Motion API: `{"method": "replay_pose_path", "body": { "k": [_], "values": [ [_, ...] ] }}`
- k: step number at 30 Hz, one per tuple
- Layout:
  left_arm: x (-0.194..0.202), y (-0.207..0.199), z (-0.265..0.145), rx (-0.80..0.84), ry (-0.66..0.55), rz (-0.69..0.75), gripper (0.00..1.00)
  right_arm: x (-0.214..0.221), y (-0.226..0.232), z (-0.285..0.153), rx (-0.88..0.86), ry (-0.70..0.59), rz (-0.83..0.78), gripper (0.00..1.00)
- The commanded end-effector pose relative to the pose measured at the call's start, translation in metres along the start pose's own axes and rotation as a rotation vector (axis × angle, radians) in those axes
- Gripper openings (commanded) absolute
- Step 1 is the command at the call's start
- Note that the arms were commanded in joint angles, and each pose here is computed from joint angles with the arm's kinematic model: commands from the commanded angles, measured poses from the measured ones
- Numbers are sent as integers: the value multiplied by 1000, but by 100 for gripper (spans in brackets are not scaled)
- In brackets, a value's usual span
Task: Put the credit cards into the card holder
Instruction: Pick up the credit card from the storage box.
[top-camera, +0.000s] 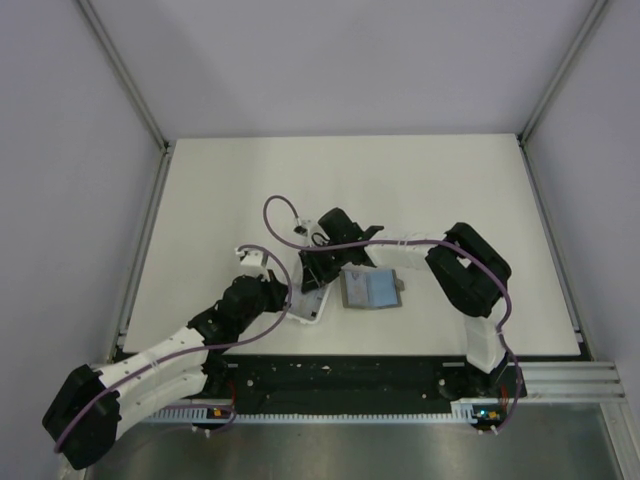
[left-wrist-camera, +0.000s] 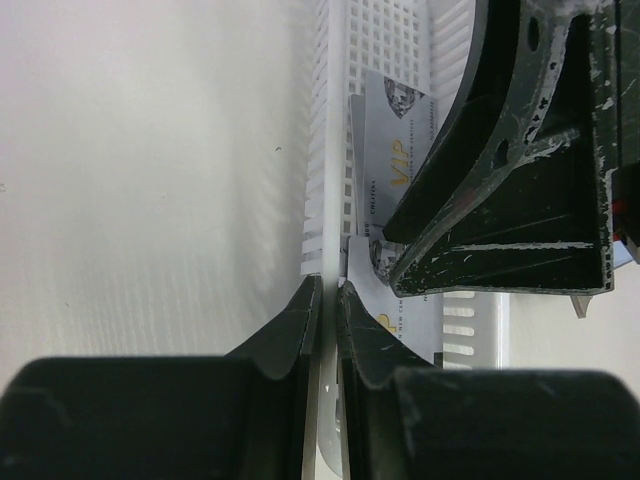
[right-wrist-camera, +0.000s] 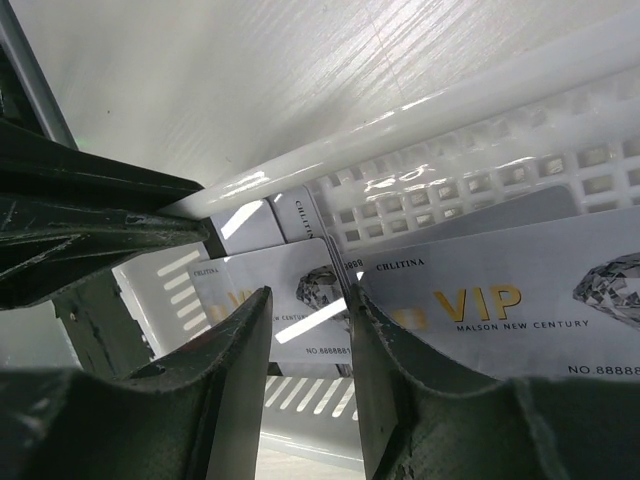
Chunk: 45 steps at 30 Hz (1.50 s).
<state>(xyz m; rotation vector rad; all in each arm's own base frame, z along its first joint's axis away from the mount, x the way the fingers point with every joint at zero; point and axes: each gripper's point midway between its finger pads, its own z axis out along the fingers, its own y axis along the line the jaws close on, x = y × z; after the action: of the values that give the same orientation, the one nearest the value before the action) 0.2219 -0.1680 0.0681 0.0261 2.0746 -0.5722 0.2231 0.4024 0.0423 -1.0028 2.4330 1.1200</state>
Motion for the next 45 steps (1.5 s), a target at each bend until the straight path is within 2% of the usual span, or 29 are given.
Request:
{"method": "replay_pose_path", "body": {
  "k": [1,10,21,24,28,31,36,38,40,42,45],
  "values": [
    [-22,-5,2,-5,-72,-15,0,-4,47,-15,-158,-2,-45,36],
    [-19,-3,4,-24,-53,-15,0,-12,72,-27,-257,-16,-54,36],
    [-19,-2,5,-31,-52,-22,0,8,71,-26,-294,33,-37,34],
    [-18,-2,5,-32,-45,-22,0,11,64,-25,-255,30,-31,28],
    [-18,0,5,-42,-45,-27,0,7,47,-26,-131,-12,-9,13],
    [-18,6,5,-83,-50,-48,0,-7,42,-39,-44,-95,6,2],
    [-27,7,4,-111,-66,-80,0,-37,41,-73,44,-281,47,0],
    [-31,7,3,-130,-68,-86,8,-50,42,-91,49,-362,76,0],
    [-38,7,1,-153,-68,-94,23,-55,38,-105,55,-410,129,0],
    [-46,4,-2,-155,-69,-93,34,-57,37,-117,26,-433,175,0],
    [-63,-7,-7,-118,-103,-92,45,-58,34,-133,-2,-464,235,0]
  ]
}}
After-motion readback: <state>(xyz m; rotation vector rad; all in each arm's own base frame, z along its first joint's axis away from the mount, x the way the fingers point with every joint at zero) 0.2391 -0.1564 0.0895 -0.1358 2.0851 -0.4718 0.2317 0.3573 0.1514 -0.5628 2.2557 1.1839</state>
